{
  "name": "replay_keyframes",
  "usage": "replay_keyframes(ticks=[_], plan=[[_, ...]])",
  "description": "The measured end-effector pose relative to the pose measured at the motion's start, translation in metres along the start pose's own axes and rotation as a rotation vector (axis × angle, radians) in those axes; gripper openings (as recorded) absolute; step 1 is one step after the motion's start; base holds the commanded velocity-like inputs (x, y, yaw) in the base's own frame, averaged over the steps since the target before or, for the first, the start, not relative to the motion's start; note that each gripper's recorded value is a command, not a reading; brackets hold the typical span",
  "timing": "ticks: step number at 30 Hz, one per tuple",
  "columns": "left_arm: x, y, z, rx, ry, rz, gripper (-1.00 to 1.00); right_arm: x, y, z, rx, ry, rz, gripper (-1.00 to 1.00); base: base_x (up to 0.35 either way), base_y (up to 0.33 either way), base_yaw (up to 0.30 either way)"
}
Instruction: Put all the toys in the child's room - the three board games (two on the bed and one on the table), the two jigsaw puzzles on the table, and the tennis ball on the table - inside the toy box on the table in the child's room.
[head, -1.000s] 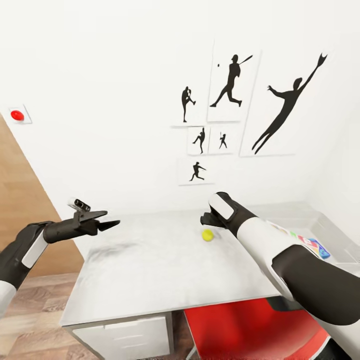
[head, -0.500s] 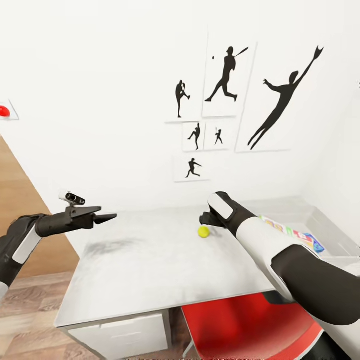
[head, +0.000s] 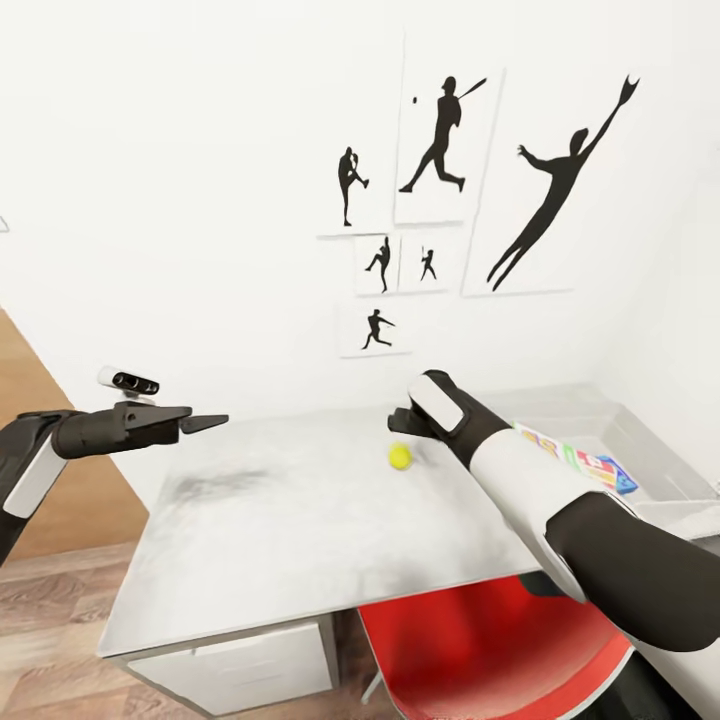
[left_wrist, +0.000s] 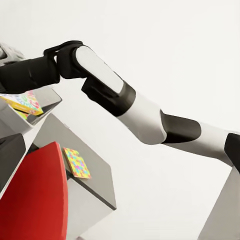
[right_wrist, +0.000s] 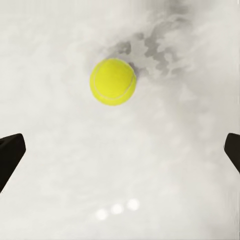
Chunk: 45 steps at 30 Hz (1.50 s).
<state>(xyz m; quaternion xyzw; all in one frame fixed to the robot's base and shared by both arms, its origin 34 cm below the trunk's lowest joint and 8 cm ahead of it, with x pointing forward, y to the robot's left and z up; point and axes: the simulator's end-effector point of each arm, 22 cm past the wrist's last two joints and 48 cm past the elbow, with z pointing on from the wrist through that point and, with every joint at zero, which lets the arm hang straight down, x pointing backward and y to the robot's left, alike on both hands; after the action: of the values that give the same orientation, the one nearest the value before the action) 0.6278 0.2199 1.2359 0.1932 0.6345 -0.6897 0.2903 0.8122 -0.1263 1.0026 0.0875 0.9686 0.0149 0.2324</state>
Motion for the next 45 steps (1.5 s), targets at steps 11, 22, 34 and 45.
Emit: replay_keyframes(ticks=[11, 22, 34, 45], plan=[[0.0, 0.002, -0.001, -0.002, -0.001, -0.002, 1.0, -0.012, 0.01, -0.008, -0.029, -0.036, -0.01, 1.0, 0.0, 0.0, -0.015], [0.002, 0.011, -0.002, -0.005, -0.002, -0.018, 1.0, -0.005, 0.008, 0.003, -0.023, -0.011, -0.017, 1.0, 0.0, 0.0, 0.06], [0.005, 0.021, -0.003, -0.008, -0.003, -0.036, 1.0, 0.002, 0.01, 0.014, -0.026, 0.01, -0.023, 1.0, 0.0, 0.0, 0.145], [0.008, 0.03, -0.003, -0.009, -0.005, -0.052, 1.0, 0.003, 0.004, 0.024, -0.017, 0.022, -0.018, 1.0, 0.0, 0.0, 0.103]])
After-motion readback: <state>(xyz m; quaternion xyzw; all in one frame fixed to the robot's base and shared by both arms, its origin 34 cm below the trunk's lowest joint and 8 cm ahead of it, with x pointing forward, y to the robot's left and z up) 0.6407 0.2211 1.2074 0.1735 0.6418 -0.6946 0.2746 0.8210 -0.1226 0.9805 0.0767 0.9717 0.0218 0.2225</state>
